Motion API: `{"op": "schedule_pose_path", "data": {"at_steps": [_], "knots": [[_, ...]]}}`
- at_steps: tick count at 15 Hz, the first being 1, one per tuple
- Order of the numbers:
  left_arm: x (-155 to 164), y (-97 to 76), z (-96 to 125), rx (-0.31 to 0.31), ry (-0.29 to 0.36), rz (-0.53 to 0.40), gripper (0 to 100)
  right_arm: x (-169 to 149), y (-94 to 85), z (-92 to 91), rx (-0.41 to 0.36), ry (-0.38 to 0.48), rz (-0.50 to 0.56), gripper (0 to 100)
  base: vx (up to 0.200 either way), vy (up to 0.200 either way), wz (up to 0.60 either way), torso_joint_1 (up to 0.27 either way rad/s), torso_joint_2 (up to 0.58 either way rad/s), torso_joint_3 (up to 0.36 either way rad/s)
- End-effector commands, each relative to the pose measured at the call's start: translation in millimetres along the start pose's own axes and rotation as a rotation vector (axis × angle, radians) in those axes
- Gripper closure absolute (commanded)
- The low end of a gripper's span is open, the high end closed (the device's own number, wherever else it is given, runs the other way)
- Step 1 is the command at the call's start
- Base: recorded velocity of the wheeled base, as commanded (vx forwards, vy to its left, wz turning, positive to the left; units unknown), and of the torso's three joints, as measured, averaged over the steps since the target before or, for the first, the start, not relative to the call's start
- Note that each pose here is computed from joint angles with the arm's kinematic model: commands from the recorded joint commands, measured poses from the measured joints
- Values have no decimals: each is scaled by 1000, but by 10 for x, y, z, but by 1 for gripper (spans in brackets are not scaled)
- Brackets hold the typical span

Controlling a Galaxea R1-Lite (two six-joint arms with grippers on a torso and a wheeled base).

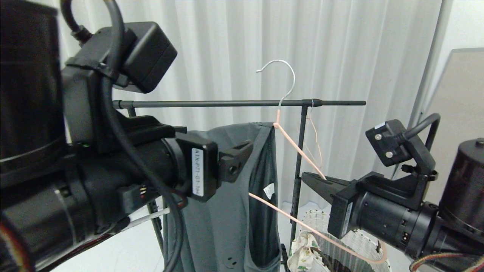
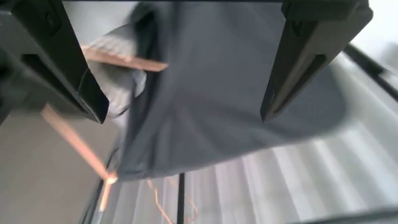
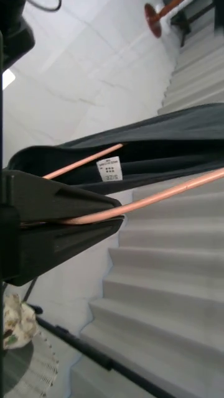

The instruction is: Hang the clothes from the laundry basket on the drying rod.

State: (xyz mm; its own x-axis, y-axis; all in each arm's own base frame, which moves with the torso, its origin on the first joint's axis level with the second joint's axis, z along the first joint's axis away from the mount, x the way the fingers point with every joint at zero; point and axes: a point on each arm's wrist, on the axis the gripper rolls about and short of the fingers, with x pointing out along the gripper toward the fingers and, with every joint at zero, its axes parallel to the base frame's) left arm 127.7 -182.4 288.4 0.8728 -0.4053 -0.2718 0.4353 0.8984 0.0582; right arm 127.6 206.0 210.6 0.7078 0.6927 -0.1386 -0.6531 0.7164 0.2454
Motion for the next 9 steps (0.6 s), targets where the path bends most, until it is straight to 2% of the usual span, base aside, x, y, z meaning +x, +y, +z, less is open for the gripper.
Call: {"op": "schedule_pose_path", "data": {"at_steps": [1, 2, 3, 4, 6, 7, 8, 9], "knots": [[-250, 177, -45, 45, -32, -23, 0, -113, -62, -36, -14, 3, -8, 100, 0, 0, 0, 0, 0, 0], [-405, 373, -125, 139, -44, -113, 0, -241, -112, -111, -56, 16, -9, 100, 0, 0, 0, 0, 0, 0], [-400, 445, -182, 183, -33, -143, 0, -287, -127, -141, -75, 23, -7, 100, 0, 0, 0, 0, 0, 0], [-378, 476, -201, 194, -25, -158, 0, -311, -131, -157, -85, 26, -5, 100, 0, 0, 0, 0, 0, 0], [-306, 527, -240, 191, -7, -296, 0, -471, -100, -233, -128, 27, 44, 100, 0, 0, 0, 0, 0, 0], [-305, 519, -252, 192, -4, -330, 0, -506, -93, -266, -139, 33, 57, 100, 0, 0, 0, 0, 0, 0], [-294, 497, -356, 197, 25, -427, 0, -651, -64, -356, -176, 49, 108, 100, 0, 0, 0, 0, 0, 0], [-273, 484, -443, 210, 53, -464, 0, -712, -46, -395, -190, 56, 136, 100, 0, 0, 0, 0, 0, 0]]}}
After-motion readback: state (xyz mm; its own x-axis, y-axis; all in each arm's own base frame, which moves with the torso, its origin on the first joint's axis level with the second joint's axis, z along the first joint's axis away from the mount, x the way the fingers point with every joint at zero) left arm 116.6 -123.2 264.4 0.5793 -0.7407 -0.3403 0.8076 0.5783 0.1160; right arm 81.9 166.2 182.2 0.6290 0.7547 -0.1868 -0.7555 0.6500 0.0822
